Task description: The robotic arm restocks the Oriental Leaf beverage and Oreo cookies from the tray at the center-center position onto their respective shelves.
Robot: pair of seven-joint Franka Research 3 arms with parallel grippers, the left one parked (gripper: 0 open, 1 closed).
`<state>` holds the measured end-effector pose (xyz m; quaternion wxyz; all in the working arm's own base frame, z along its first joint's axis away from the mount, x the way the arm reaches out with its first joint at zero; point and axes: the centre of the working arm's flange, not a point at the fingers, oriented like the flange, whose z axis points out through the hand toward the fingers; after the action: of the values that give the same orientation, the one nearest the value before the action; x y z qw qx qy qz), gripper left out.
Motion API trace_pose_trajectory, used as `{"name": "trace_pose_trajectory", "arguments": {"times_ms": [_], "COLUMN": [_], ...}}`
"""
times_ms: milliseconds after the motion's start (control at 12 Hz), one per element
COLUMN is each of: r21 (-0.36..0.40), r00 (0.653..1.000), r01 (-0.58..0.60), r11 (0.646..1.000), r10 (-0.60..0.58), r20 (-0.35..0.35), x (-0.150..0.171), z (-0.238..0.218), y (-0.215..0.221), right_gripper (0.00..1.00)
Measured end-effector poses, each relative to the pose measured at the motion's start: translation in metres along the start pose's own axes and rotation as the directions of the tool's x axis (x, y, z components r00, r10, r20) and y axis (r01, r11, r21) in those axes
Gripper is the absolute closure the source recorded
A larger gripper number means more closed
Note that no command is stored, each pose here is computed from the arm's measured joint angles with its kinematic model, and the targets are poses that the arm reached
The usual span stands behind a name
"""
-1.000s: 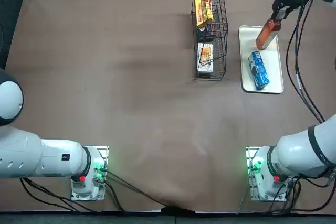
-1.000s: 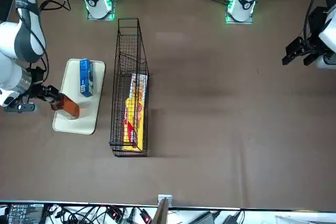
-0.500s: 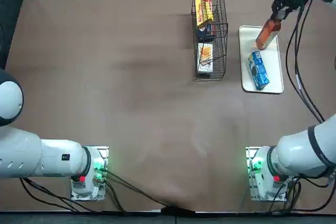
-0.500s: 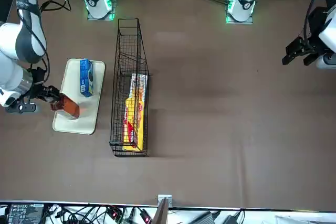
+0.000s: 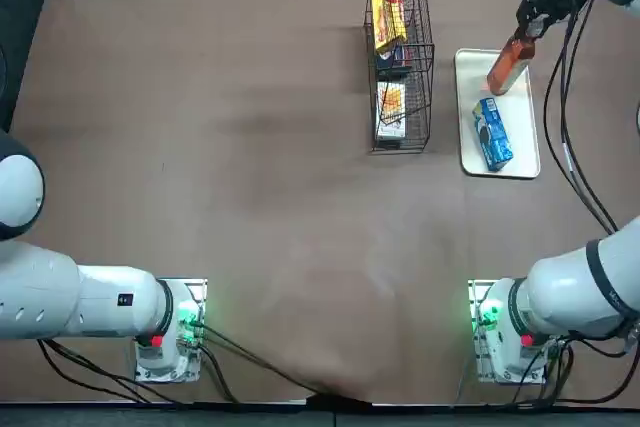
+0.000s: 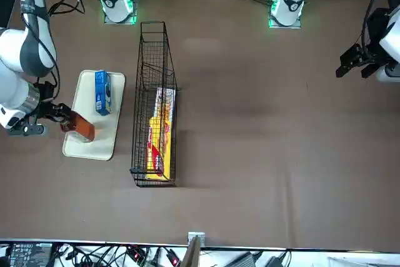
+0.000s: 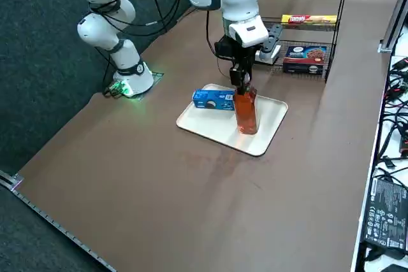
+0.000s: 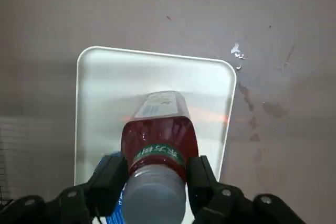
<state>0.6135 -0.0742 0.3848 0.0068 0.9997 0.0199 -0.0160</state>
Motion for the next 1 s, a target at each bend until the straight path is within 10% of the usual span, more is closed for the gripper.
{"name": "trace_pose_trajectory", "arguments": {"times_ms": [1000], "r21": [0.000], "r00": [1.000], "r01": [-0.002], "r11": [1.000], "r10": [0.002], "r20": [-0.001], "x": [-0.0001], "z": [0.0002], "y": [0.0011], "right_gripper": [0.41]}}
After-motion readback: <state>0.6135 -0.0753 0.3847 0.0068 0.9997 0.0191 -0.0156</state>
